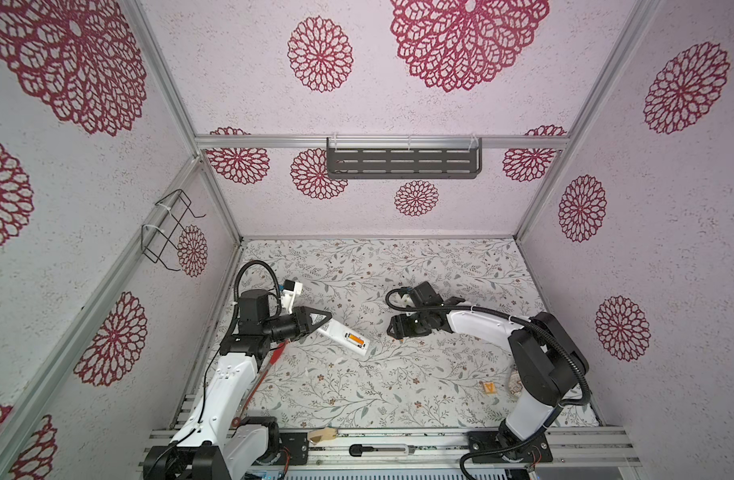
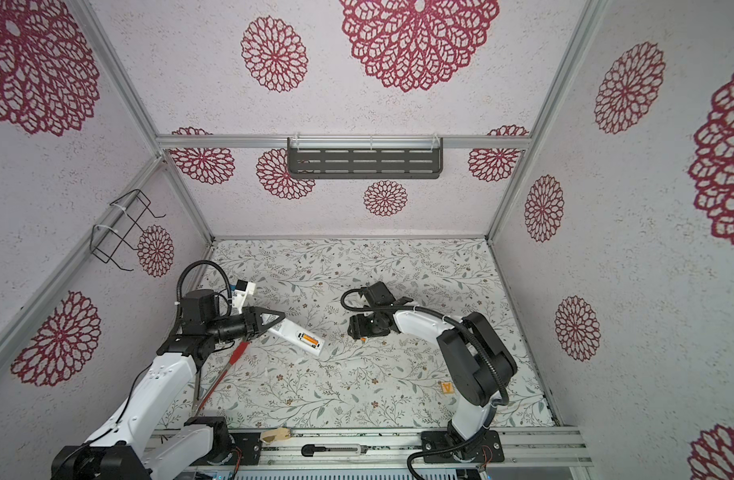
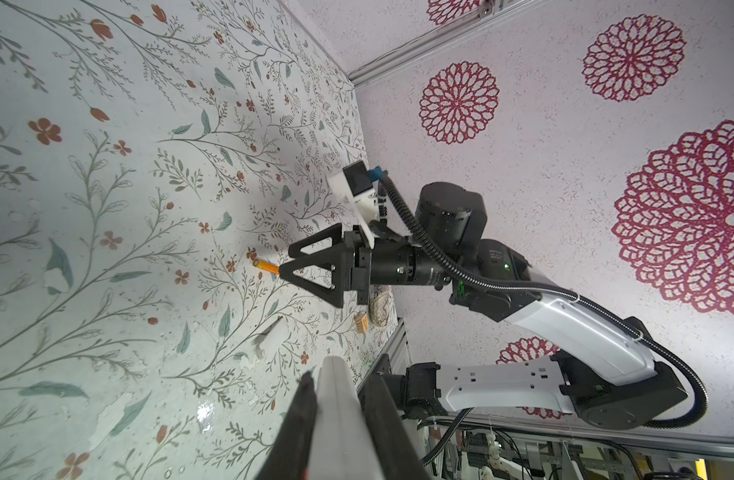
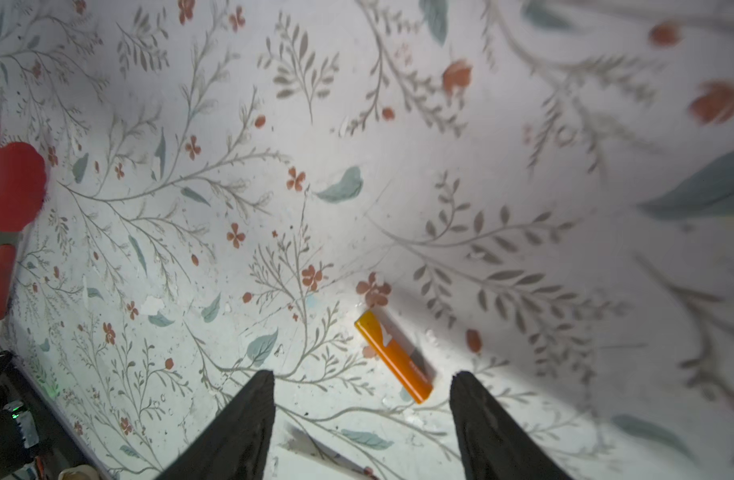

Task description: Load the batteries into the remote control

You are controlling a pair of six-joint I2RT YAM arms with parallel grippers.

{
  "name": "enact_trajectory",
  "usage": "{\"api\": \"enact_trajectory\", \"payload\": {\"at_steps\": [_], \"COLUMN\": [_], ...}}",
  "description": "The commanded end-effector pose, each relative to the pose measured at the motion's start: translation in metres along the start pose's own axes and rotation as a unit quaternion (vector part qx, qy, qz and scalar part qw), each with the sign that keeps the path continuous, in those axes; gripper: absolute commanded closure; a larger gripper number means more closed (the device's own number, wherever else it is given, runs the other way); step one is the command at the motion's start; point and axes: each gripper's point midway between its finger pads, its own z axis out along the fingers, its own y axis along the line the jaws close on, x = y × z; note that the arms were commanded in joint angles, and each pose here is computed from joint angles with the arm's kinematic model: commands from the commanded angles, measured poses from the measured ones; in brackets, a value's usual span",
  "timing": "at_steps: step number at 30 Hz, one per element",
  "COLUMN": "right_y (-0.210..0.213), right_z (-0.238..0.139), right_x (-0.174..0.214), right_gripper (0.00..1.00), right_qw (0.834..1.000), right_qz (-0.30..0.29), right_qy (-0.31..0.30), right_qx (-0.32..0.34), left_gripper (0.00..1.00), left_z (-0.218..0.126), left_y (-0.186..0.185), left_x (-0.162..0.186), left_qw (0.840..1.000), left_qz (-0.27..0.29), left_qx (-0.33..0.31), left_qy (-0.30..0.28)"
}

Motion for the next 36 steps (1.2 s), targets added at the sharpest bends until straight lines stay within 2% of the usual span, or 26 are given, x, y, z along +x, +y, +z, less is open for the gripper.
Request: {"api": "enact_trajectory", "payload": {"at_steps": [1,7,13,17,28,36], "right_y": [0.039,0.035,0.01,-0.003,-0.015,-0.029], "right_z": [-0.009,0.004,0.01,0.007,0.012,0.016], "right_x": [0.006,0.025,0.028,0.021,-0.003,-0.024], "right_gripper": [0.28,0.27,0.24,0.24,0.23,0.23], "right_qw": [0.999,0.997,0.997,0.996,0.994,0.989], "right_qz": [0.02,0.058,0.072,0.07,0.057,0.044], "right_qy": [-0.016,-0.018,-0.013,-0.016,-0.024,-0.029], "right_qx": [-0.048,-0.047,0.011,0.048,0.086,0.14], "left_gripper": [0.99,0.99,0.99,0.99,0.99,0.99], "left_z": [-0.001,-0.002,-0.002,-0.002,-0.002,-0.002], "left_y": [-0.006,-0.007,-0.008,-0.008,-0.008,-0.009], "left_x": [-0.002,-0.003,-0.002,-0.002,-0.002,-0.002], "left_qw": [1.0,1.0,1.0,1.0,1.0,1.0], "left_qz": [0.014,0.016,0.016,0.017,0.017,0.02], "left_qx": [0.014,0.014,0.016,0.015,0.015,0.016], "left_qy": [-0.002,-0.004,-0.003,-0.004,-0.003,-0.004]}}
